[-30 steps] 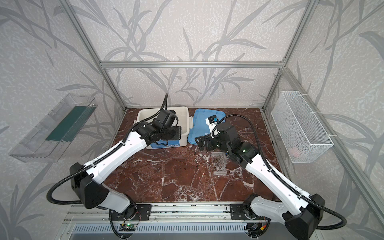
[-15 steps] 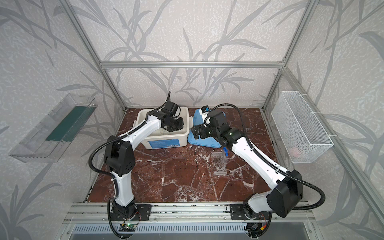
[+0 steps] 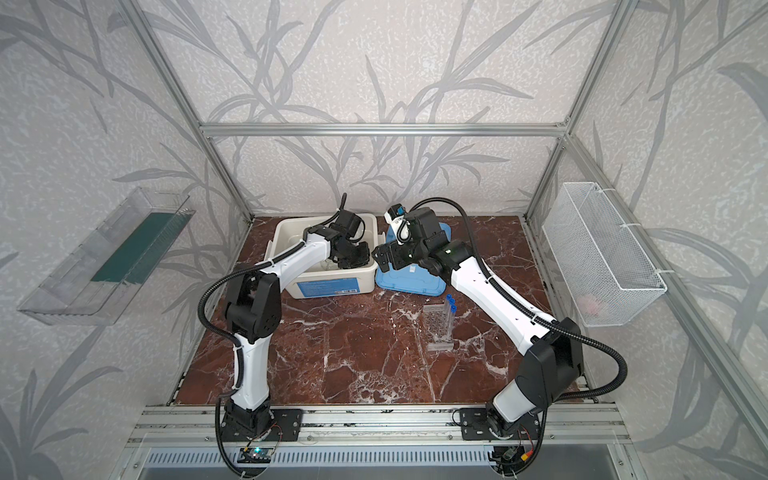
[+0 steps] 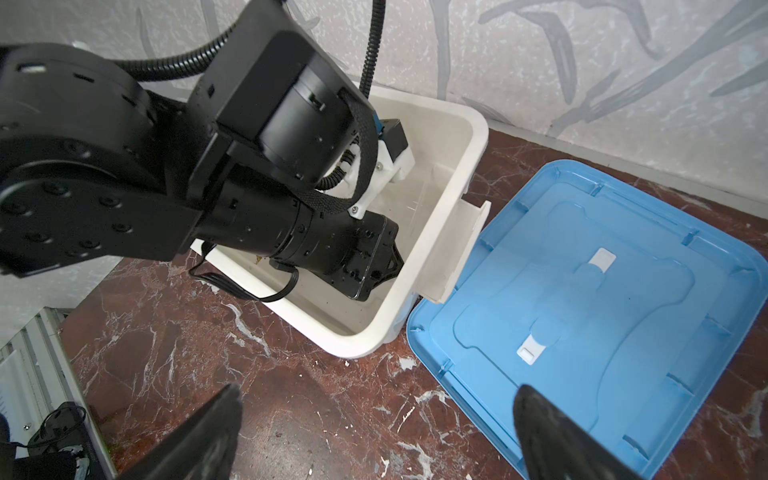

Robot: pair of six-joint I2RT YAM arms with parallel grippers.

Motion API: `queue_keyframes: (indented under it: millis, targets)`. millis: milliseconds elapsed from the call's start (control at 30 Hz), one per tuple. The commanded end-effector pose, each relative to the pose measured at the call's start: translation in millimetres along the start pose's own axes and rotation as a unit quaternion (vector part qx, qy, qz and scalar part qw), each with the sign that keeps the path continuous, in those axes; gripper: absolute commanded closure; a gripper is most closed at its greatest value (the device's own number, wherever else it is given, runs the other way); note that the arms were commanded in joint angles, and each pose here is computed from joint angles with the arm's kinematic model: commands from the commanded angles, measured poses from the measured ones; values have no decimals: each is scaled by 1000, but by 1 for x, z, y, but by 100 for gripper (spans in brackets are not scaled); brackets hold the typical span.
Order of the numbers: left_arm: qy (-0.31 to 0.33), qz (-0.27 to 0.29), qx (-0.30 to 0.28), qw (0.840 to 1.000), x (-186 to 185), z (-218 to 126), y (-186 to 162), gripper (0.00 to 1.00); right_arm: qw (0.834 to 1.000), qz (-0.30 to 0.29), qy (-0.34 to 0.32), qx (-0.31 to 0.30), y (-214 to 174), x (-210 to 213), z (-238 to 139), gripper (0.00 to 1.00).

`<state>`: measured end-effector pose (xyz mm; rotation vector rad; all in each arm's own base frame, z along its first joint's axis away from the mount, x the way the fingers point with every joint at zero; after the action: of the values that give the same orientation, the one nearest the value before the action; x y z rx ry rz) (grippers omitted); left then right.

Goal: Organize the chemistry lab equipment

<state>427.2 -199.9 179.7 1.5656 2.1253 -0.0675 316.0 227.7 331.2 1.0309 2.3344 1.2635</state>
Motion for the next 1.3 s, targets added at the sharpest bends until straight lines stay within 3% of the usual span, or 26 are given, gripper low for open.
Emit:
queue_keyframes:
  millis: [0,433,567,700,833,1033,1267]
  targets:
    - [3,-3,11,1000,7,15,-1,84,1000,-10,21,8,4,2,4,0]
    - [14,-4,32,999,20,30,-8,71,997,-65,-4,39,10,-5,5,0]
    - [16,-1,8,1000,18,11,-2,54,997,-66,-14,41,10,-12,-1,1]
    - [12,13,-22,1000,11,-16,4,25,997,-61,-20,41,10,-19,-4,1]
    - [0,22,-47,999,3,-46,7,2,997,-53,-32,41,10,-28,-10,1]
    - [-39,38,-83,995,-6,-100,2,1,996,10,-67,50,3,-63,-19,1]
    - [-156,48,-83,983,-12,-162,-26,1,983,102,-126,83,-27,-118,-17,0]
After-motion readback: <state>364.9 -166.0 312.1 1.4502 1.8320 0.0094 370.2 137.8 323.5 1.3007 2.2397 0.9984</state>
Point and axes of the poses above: each gripper's point midway between its finger pads, its own z axis out along the fingers, its own x axis along the line the jaws close on, y = z × x, the point moved 10 cm from there along -z, back along the fingers, and after that the axes turned 11 degrees about -z, right-handed, at the moved point
